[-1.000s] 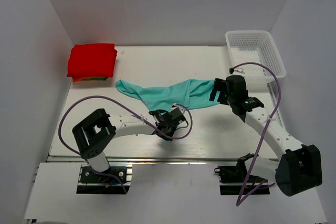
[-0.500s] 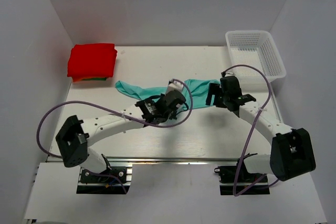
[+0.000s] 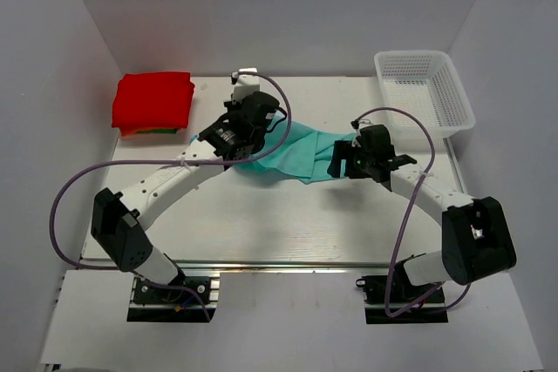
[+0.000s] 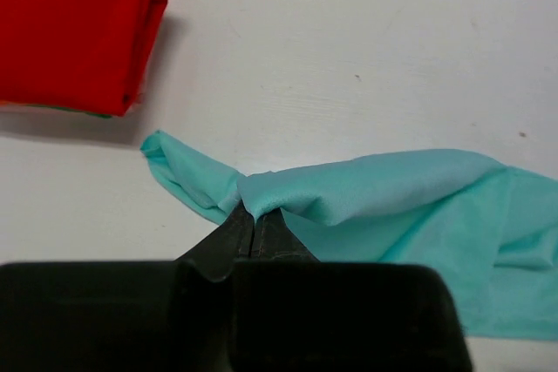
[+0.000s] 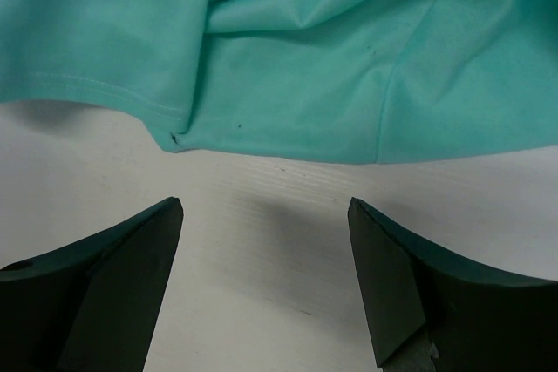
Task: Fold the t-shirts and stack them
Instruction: Flatten out the tshirt
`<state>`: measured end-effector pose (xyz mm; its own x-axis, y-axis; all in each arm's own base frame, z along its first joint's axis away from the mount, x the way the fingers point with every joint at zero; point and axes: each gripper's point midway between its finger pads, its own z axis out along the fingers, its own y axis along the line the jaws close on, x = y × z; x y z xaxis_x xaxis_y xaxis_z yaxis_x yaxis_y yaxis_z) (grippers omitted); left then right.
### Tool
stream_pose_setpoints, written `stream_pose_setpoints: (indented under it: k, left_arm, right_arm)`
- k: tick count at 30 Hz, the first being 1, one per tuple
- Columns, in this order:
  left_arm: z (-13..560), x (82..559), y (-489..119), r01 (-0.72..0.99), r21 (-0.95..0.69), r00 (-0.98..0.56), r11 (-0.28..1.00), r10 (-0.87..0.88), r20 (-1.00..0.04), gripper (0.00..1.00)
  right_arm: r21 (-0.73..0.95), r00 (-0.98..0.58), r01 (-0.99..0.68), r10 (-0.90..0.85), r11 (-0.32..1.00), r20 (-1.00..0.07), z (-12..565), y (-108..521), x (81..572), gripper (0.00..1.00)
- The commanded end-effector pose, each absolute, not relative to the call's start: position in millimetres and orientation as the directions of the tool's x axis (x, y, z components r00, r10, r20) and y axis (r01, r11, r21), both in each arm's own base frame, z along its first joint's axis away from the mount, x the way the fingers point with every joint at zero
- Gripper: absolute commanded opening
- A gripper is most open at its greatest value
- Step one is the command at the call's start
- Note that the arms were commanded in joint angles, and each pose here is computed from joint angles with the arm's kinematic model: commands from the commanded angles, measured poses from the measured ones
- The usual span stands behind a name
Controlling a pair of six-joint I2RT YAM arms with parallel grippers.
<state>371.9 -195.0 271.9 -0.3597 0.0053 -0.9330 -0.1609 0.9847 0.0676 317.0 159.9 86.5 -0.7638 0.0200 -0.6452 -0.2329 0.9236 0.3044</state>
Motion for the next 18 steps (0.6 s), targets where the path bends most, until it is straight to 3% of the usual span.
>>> stream_pose_setpoints:
  k: [1, 4, 8, 10, 16, 18]
  left_arm:
    - [283.3, 390.9, -183.3, -0.209, 0.060, -0.334, 0.976, -0.014, -0.943, 0.00]
    - [272.7, 402.9, -167.9, -0.243, 0.091, -0.361, 0.966, -0.003, -0.932, 0.00]
    - [256.0, 415.7, -149.7, -0.281, 0.095, -0.398, 0.955, -0.026, -0.917, 0.00]
    - [247.6, 417.6, -145.7, -0.276, 0.085, -0.418, 0.957, -0.040, -0.907, 0.00]
    - [235.2, 426.2, -133.8, -0.281, 0.060, -0.431, 0.958, -0.070, -0.900, 0.00]
    - [233.6, 427.8, -132.6, -0.273, 0.050, -0.438, 0.961, -0.078, -0.895, 0.00]
  right_arm:
    - [0.291, -0.756, -0.249, 0.003, 0.924, -0.655, 85.0, 162.4, 324.5, 0.82]
    - [0.248, -0.753, -0.192, 0.020, 0.949, -0.658, 82.4, 150.5, 329.0, 0.82]
    - [0.106, -0.730, 0.043, 0.104, 0.993, -0.676, 82.3, 104.6, 340.0, 0.82]
    - [0.051, -0.711, 0.121, 0.123, 0.991, -0.692, 85.8, 89.5, 346.0, 0.73]
    - [0.023, -0.716, 0.146, 0.122, 0.989, -0.687, 83.4, 90.2, 372.8, 0.77]
    - [0.089, -0.696, 0.165, 0.180, 0.982, -0.695, 97.6, 99.2, 388.6, 0.79]
